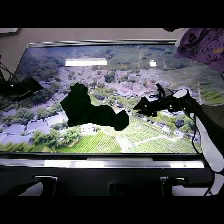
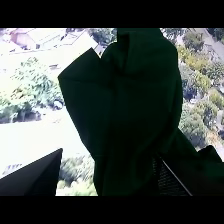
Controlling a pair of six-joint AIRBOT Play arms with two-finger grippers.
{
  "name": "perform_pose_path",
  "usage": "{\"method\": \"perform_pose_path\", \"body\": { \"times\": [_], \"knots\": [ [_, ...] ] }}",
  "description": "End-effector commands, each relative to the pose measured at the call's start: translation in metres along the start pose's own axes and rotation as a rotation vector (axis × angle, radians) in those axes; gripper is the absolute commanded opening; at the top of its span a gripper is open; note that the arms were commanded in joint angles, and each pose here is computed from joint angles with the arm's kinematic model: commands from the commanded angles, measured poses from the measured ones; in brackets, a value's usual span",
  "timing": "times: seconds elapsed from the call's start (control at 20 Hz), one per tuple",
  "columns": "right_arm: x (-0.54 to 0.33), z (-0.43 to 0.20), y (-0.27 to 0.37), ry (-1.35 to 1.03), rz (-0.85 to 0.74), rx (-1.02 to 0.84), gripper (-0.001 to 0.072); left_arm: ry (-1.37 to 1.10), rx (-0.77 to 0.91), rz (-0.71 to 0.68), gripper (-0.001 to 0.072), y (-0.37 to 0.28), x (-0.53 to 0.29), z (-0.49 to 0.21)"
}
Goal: Fold the clothes and pants, and hang the long-sleeved shirts on hangers.
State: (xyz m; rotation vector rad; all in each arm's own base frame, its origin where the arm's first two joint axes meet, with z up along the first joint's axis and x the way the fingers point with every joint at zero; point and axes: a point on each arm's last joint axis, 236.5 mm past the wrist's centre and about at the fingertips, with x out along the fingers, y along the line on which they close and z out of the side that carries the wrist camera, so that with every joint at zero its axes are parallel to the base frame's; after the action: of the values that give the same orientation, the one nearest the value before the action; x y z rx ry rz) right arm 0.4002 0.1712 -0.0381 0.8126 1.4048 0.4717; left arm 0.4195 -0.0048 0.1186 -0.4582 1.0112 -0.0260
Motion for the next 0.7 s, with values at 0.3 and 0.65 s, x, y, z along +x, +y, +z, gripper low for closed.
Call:
{"method": "perform_pose_path", "body": {
  "times": [0.3,0.65],
  "knots": [
    [0.064,-0.014,-0.015,0.073,-0.01,0.01,0.041,0.026,-0.009,0.008,0.0639,0.005,0.011,-0.003],
    [0.086,-0.021,-0.018,0.089,-0.03,0.051,0.0341,0.026,-0.009,0.008,0.0639,0.005,0.011,-0.003]
  ]
}}
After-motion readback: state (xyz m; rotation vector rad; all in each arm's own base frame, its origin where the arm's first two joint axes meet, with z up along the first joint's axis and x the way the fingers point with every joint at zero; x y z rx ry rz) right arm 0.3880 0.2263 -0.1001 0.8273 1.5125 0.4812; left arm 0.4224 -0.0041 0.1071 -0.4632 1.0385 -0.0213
